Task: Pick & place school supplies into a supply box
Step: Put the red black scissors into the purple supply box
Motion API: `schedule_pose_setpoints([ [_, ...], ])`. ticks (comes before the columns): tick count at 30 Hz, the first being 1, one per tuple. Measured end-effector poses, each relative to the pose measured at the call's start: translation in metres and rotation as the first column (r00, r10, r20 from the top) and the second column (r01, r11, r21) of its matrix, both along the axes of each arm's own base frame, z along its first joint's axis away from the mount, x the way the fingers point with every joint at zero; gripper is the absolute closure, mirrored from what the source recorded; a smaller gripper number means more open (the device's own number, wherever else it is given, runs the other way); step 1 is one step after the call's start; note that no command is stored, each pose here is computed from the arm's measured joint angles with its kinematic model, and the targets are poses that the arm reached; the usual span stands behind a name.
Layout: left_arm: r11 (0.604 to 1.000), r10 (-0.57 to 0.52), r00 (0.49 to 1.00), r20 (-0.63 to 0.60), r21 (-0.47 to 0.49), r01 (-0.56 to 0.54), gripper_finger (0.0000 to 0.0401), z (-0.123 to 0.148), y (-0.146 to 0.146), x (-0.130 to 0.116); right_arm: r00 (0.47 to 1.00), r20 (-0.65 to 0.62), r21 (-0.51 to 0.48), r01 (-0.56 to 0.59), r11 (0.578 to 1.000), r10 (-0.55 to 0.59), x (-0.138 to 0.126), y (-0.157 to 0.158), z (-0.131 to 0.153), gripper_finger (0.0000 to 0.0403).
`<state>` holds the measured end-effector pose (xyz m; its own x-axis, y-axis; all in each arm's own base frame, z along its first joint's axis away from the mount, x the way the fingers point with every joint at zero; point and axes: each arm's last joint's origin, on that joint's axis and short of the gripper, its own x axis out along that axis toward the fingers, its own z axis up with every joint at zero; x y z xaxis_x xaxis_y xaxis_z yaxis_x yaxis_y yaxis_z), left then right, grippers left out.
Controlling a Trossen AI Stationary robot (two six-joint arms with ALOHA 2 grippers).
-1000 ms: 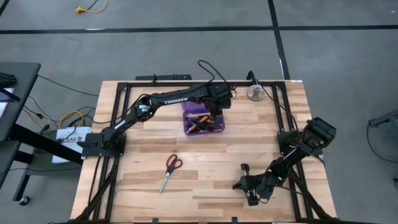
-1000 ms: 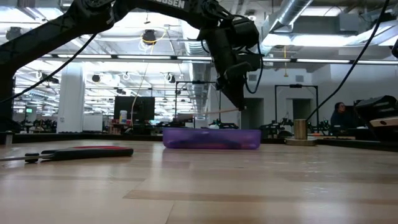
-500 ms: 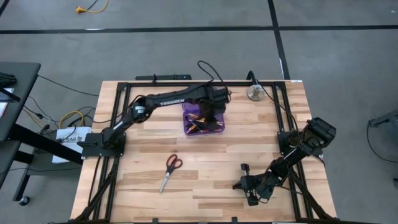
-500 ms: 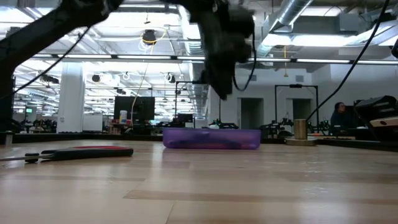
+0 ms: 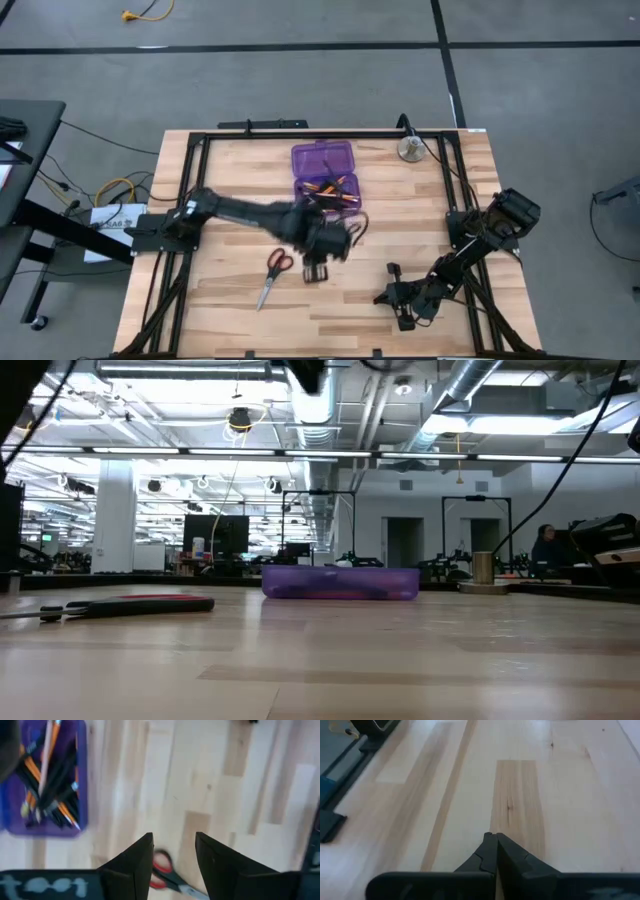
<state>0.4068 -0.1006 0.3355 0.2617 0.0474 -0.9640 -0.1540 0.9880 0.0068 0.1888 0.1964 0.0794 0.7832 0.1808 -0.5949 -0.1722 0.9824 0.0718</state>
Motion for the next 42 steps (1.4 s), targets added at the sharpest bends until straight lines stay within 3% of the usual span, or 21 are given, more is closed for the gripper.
schedule_pose_setpoints([
  [7, 0.986, 0.155, 0.988, -0.022, 0.065, -0.153, 0.0266, -0.014, -0.071, -0.044, 1.000, 0.021, 0.025, -0.007, 1.000, 0.006, 0.000, 0.003, 0.002, 0.0402],
  [13, 0.969, 0.246, 0.969, 0.017, 0.018, -0.246, 0.0266, -0.061, -0.121, -0.089, 0.999, 0.025, 0.023, -0.021, 1.000, 0.020, -0.003, 0.006, 0.003, 0.0402],
  [16, 0.940, 0.340, 0.940, 0.028, -0.006, -0.340, 0.0266, -0.088, -0.112, -0.110, 0.999, 0.026, 0.022, -0.022, 1.000, 0.021, -0.003, 0.006, 0.003, 0.0402],
  [20, 0.892, 0.447, 0.892, 0.066, -0.111, -0.438, 0.0266, -0.121, -0.082, -0.127, 0.999, 0.027, 0.024, -0.022, 0.999, 0.021, -0.003, 0.006, 0.003, 0.0402],
  [23, 0.830, 0.539, 0.840, 0.064, -0.206, -0.517, 0.0266, -0.140, -0.056, -0.131, 1.000, 0.021, 0.044, -0.013, 0.999, 0.012, -0.003, 0.006, 0.003, 0.0402],
  [25, 0.777, 0.608, 0.793, 0.028, -0.224, -0.588, 0.0266, -0.154, -0.041, -0.133, 1.000, 0.014, 0.056, -0.014, 0.998, 0.013, -0.003, 0.006, 0.003, 0.0402],
  [27, 0.749, 0.637, 0.771, -0.005, -0.232, -0.620, 0.0266, -0.163, -0.030, -0.131, 1.000, 0.008, 0.067, -0.015, 0.998, 0.015, -0.003, 0.006, 0.003, 0.0402],
  [34, 0.754, 0.627, 0.779, 0.007, -0.257, -0.605, 0.0266, -0.166, -0.016, -0.119, 1.000, 0.000, 0.079, -0.010, 0.997, 0.010, -0.003, 0.006, 0.002, 0.0402],
  [42, 0.778, 0.606, 0.795, 0.006, -0.214, -0.591, 0.0266, -0.167, -0.004, -0.117, 1.000, -0.004, 0.074, -0.008, 0.997, 0.008, -0.003, 0.006, 0.002, 0.0402],
])
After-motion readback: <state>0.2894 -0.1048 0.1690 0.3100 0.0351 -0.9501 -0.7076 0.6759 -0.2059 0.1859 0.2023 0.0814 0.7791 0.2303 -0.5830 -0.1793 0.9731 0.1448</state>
